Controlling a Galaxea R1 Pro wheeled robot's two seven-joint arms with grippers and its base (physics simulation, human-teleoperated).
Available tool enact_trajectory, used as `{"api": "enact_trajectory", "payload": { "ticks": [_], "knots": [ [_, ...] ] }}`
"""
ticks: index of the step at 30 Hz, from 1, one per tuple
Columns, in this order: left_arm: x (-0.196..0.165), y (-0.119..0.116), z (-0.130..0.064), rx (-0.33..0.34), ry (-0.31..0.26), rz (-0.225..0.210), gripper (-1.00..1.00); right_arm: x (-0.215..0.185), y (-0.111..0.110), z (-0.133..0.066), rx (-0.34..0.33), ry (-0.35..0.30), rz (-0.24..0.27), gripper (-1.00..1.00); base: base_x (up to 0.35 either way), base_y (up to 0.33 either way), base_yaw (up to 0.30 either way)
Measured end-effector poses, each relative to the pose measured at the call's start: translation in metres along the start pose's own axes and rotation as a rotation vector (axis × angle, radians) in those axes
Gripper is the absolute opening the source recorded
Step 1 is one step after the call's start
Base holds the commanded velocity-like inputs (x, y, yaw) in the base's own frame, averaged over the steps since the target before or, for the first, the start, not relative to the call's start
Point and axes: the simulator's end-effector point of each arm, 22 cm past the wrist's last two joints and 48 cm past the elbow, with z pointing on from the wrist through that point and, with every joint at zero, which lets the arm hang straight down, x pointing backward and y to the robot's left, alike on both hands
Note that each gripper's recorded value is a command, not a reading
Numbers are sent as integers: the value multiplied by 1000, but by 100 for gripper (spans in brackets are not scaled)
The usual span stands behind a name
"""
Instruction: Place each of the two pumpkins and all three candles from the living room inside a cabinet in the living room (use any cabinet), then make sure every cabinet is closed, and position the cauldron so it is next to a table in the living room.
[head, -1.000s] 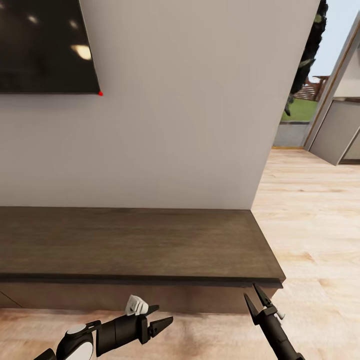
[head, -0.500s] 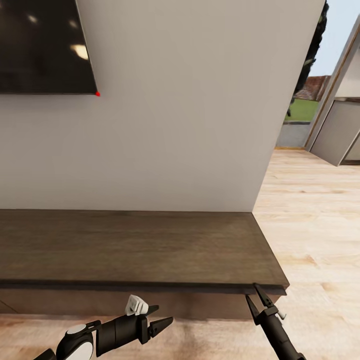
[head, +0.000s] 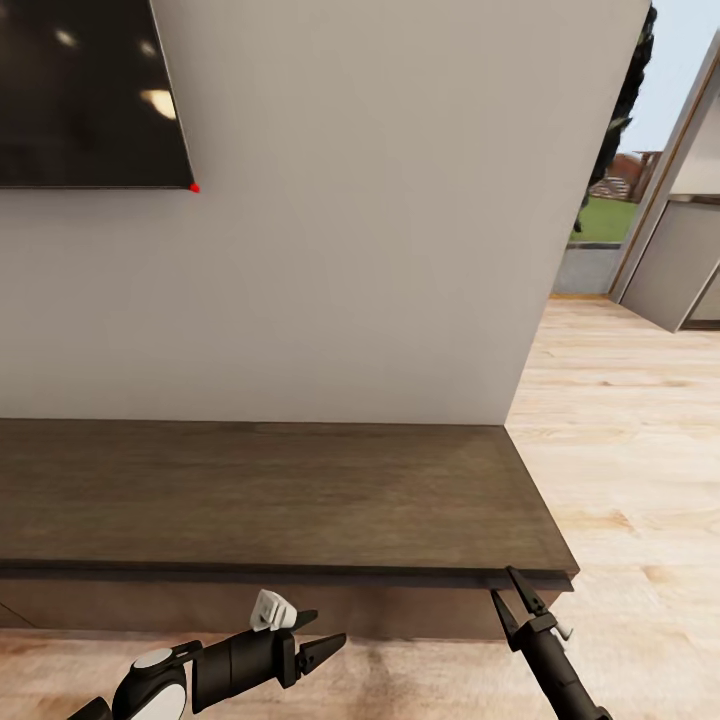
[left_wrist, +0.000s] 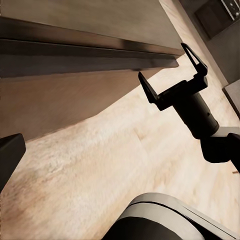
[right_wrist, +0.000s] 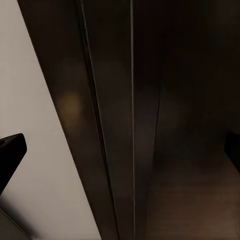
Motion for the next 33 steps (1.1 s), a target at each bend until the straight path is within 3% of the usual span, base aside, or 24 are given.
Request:
{"api": "enact_trajectory", "payload": {
  "ticks": [21,22,33],
  "knots": [
    [0,1,0,-4,1,2,100,0,-3,1,14,2,-1,100,0,0,0],
    [0,1,0,-4,1,2,100,0,-3,1,14,3,-2,-100,0,0,0],
    [0,1,0,-4,1,3,100,-1,-3,2,14,0,-3,-100,-27,0,0]
  ]
}}
